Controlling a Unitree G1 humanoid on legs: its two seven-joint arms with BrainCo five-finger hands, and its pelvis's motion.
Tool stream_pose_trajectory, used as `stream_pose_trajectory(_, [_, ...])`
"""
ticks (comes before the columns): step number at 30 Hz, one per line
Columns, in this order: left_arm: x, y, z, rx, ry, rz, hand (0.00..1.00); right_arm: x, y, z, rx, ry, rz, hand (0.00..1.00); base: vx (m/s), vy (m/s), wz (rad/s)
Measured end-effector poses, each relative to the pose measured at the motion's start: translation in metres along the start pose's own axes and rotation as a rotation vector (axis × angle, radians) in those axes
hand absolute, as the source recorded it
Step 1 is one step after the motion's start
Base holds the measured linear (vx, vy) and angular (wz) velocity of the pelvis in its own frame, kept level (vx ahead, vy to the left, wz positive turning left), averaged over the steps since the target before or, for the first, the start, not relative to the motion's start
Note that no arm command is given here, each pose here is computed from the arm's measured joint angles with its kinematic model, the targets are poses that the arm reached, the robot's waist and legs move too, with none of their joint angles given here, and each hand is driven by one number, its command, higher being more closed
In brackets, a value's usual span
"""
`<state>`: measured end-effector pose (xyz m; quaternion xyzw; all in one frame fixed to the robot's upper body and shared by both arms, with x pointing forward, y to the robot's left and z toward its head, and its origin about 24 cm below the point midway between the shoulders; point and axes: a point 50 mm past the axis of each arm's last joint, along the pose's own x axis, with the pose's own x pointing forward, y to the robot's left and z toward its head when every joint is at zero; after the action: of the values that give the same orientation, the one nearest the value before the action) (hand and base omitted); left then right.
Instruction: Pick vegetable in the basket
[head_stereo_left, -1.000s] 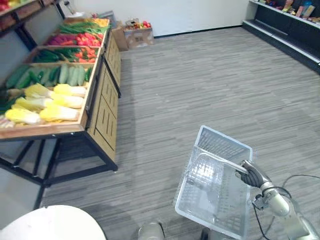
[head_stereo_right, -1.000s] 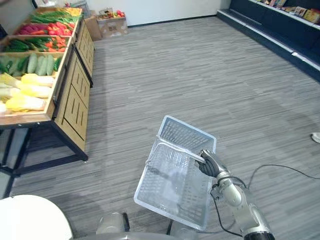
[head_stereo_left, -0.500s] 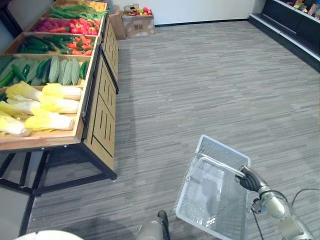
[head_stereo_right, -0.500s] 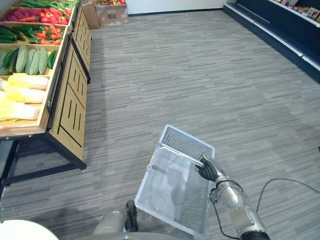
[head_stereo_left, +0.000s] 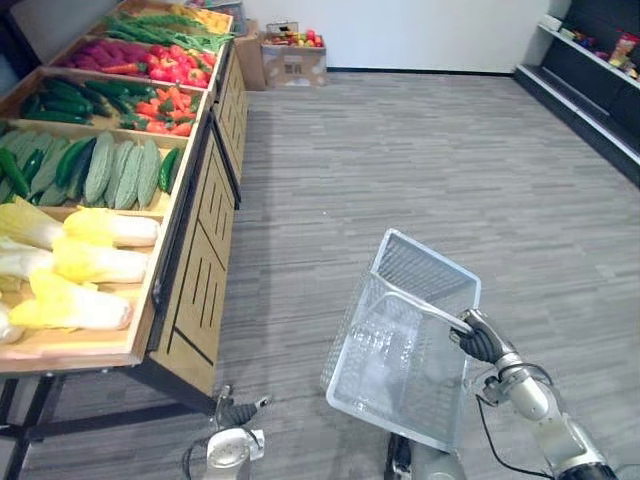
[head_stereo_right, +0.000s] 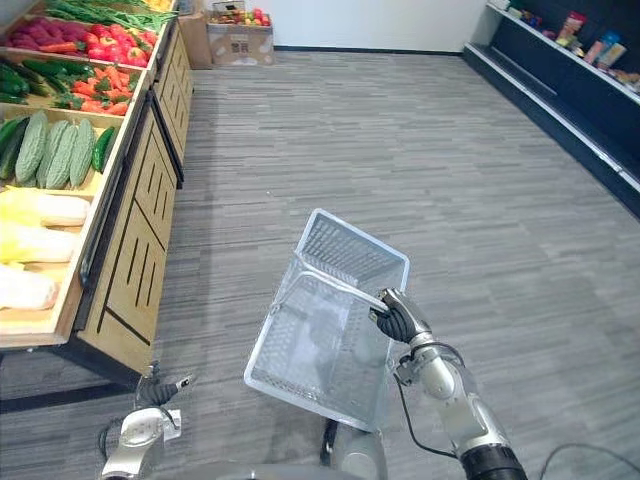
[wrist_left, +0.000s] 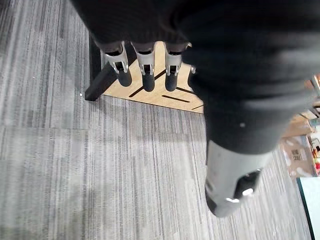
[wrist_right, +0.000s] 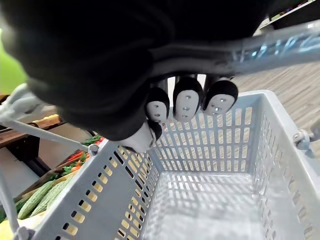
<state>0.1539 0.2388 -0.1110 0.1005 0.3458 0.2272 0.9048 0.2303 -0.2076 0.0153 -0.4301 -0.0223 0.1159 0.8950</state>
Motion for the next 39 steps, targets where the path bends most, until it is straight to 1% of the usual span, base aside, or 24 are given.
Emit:
stream_pose_trajectory(1, [0.0, 0.001, 0.0, 0.0, -0.004, 0.002, 0.0, 0.0, 0.001, 0.0, 0.002, 0.001, 0.006, 1.0, 0.6, -0.349, 0.76])
stream_pose_trajectory(2, [-0.002, 0.008, -0.008, 0.015, 0.007, 0.014, 0.0, -0.003, 0.005, -0.001, 0.012, 0.011, 0.018, 1.0, 0.51, -0.356, 0.73])
stream_pose_trajectory(5, [-0.009, -0.002, -0.019, -0.003, 0.051, -0.008, 0.0, 0.007, -0.012, -0.004, -0.028, 0.033, -0.011, 1.0, 0.48, -0.326, 0.39])
stream_pose_trajectory(7, [-0.011, -0.002, -0.027, -0.001, 0.087, -0.005, 0.0, 0.008, -0.014, -0.008, -0.027, 0.053, -0.012, 1.0, 0.42, -0.3, 0.29])
stream_pose_trajectory(9, [-0.016, 0.0, -0.045, -0.017, 0.175, 0.022, 0.0, 0.009, -0.012, -0.008, -0.023, 0.054, 0.01, 1.0, 0.3, -0.247, 0.02])
stream_pose_trajectory(14, [-0.045, 0.012, -0.101, 0.05, 0.383, 0.06, 0.0, 0.003, -0.004, -0.013, -0.014, 0.079, 0.08, 1.0, 0.3, -0.138, 0.05])
stream_pose_trajectory(17, [-0.063, 0.015, -0.122, 0.051, 0.472, 0.082, 0.0, 0.0, -0.006, -0.017, -0.019, 0.095, 0.083, 1.0, 0.32, -0.061, 0.3])
stream_pose_trajectory(20, [-0.078, 0.026, -0.14, 0.061, 0.556, 0.12, 0.0, -0.002, -0.003, -0.018, -0.008, 0.104, 0.091, 1.0, 0.29, 0.016, 0.3])
stream_pose_trajectory(26, [-0.092, 0.031, -0.154, 0.114, 0.631, 0.116, 0.0, -0.019, 0.011, -0.032, 0.013, 0.176, 0.116, 1.0, 0.3, 0.192, 0.65])
stream_pose_trajectory(27, [-0.091, 0.034, -0.154, 0.107, 0.632, 0.132, 0.0, -0.018, 0.019, -0.03, 0.028, 0.172, 0.136, 1.0, 0.23, 0.238, 0.32])
stream_pose_trajectory(28, [-0.089, 0.034, -0.152, 0.101, 0.628, 0.135, 0.0, -0.017, 0.021, -0.028, 0.027, 0.152, 0.143, 1.0, 0.22, 0.218, 0.15])
stream_pose_trajectory(34, [-0.088, 0.027, -0.15, 0.074, 0.627, 0.13, 0.0, -0.012, 0.02, -0.022, 0.026, 0.085, 0.14, 1.0, 0.16, 0.17, -0.05])
stream_pose_trajectory(37, [-0.085, 0.031, -0.148, 0.088, 0.623, 0.134, 0.0, -0.019, 0.026, -0.025, 0.046, 0.113, 0.147, 1.0, 0.18, 0.127, 0.24])
stream_pose_trajectory(39, [-0.08, 0.032, -0.144, 0.13, 0.595, 0.106, 0.0, -0.022, 0.027, -0.029, 0.042, 0.143, 0.14, 1.0, 0.21, 0.148, 0.59])
